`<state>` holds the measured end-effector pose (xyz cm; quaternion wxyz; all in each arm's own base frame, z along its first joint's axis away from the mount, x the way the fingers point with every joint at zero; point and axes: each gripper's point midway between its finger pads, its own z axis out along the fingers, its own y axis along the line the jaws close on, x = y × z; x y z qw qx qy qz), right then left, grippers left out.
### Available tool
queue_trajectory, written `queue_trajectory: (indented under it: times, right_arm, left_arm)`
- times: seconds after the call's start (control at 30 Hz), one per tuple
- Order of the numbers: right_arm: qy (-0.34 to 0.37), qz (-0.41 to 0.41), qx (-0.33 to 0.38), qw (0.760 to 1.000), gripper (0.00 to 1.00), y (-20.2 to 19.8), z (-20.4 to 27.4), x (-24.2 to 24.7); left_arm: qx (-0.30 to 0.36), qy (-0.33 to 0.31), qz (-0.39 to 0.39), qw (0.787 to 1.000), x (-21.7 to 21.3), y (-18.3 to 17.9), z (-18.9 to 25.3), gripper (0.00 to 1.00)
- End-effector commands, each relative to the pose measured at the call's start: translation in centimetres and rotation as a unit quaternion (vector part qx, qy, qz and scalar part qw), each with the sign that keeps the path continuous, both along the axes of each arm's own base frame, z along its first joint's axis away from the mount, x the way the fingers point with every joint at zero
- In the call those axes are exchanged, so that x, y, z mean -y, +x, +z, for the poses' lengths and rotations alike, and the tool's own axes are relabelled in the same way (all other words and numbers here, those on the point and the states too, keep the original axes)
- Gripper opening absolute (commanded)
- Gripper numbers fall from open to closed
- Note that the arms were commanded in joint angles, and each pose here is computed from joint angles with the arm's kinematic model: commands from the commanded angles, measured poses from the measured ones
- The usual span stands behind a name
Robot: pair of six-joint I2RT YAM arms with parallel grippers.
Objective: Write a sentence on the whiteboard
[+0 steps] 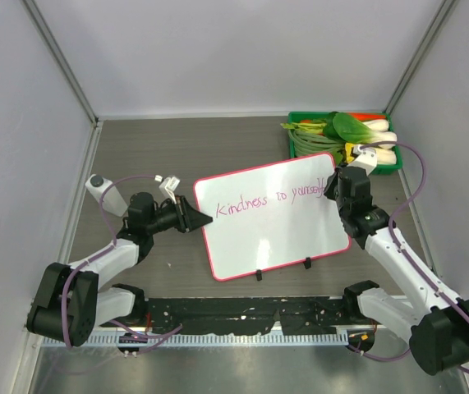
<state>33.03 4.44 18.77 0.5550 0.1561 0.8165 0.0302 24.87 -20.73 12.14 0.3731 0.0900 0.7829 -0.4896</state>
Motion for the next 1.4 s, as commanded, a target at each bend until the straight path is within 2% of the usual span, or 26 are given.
queue_trajectory:
  times: [0.0, 0.27, 0.6, 0.73, 1.0, 1.37]
  right_arm:
    - [0.004, 0.007, 0.049, 0.999, 0.01, 0.6, 3.8, -0.1]
    - [0.027, 0.063, 0.094, 0.993, 0.01, -0.7, 6.7, -1.7]
    - [0.046, 0.147, 0.091, 0.984, 0.01, -0.7, 6.8, -5.8]
    - [0.022, 0.165, 0.099, 0.981, 0.01, -1.6, 6.9, -9.3]
    - [0.025, 0.291, 0.111, 0.95, 0.01, -5.7, 5.9, -19.2]
    - [0.059, 0.371, 0.121, 0.919, 0.01, -9.0, 3.7, -26.9]
  left_arm:
    - [0.003, 0.031, -0.009, 0.999, 0.0, -0.3, -1.4, 0.0]
    - [0.002, 0.03, -0.009, 1.0, 0.1, -0.2, -1.5, 0.0]
    - [0.005, 0.03, -0.01, 0.999, 0.1, -0.4, -1.3, 0.0]
    - [0.004, 0.03, -0.01, 0.999, 0.0, -0.4, -1.3, 0.0]
    - [0.008, 0.031, -0.01, 0.999, 0.0, -0.5, -1.1, 0.0]
    - [0.002, 0.028, -0.014, 1.0, 0.1, -0.5, -1.4, 0.0]
